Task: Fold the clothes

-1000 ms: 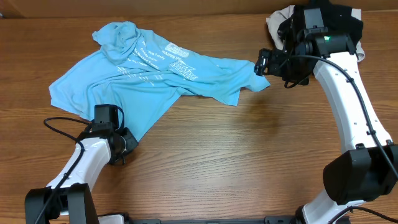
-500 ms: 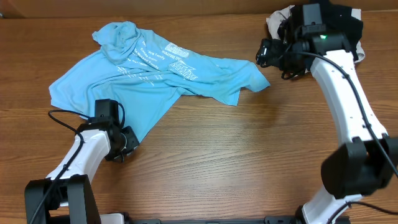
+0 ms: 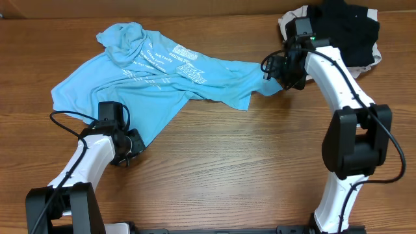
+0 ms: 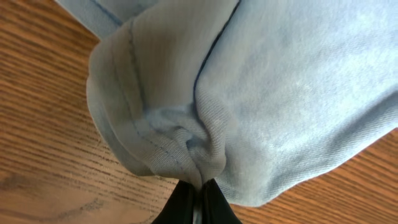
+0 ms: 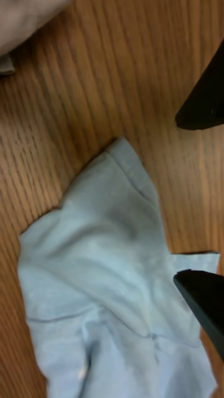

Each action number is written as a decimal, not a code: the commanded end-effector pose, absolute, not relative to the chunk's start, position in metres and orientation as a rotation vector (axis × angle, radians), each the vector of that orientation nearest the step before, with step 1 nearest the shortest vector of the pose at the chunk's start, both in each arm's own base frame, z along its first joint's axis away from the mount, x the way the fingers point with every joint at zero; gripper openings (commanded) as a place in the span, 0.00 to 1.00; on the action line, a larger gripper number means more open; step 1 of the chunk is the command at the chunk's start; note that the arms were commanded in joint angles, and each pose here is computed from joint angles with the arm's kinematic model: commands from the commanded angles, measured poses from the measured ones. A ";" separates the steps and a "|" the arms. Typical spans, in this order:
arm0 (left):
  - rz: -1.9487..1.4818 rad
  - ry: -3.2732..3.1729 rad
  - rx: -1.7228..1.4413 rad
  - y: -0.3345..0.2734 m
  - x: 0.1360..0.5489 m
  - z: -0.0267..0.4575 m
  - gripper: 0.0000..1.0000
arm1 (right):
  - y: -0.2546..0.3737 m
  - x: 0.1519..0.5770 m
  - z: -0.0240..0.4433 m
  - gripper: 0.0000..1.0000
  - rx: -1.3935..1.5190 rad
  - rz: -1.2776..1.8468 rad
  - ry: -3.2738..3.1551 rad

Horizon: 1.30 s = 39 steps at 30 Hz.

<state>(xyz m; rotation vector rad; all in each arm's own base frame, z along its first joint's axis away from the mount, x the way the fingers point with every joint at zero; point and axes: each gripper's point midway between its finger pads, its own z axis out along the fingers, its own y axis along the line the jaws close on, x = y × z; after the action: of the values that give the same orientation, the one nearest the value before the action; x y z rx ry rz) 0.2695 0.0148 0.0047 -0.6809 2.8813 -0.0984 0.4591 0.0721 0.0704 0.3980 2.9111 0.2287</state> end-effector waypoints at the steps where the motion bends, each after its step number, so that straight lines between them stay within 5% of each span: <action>1: -0.110 2.870 -0.647 0.014 0.278 0.009 0.04 | 0.073 0.461 0.053 0.74 0.411 0.205 2.932; 19: -0.105 2.892 -0.652 0.014 0.272 0.008 0.04 | 0.069 0.469 -0.004 0.69 0.424 0.150 2.980; 25: -0.102 2.909 -0.657 0.013 0.268 0.007 0.04 | 0.070 0.471 -0.009 0.53 0.421 0.155 2.967; 30: -0.098 2.934 -0.654 0.013 0.262 0.007 0.04 | 0.070 0.472 -0.008 0.04 0.405 0.160 2.969; 35: -0.101 2.942 -0.600 0.013 0.275 0.030 0.04 | 0.064 0.478 0.020 0.04 0.423 0.183 2.936; 39: -0.088 2.914 -0.491 0.017 0.303 0.085 0.04 | 0.053 0.485 0.085 0.04 0.407 0.206 2.849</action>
<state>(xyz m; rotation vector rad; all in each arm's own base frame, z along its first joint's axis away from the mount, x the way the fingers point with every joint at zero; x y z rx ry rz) 0.2662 0.0142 0.0421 -0.6242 3.0020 -0.0767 0.4603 0.0624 0.0113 0.4367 3.0139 0.1518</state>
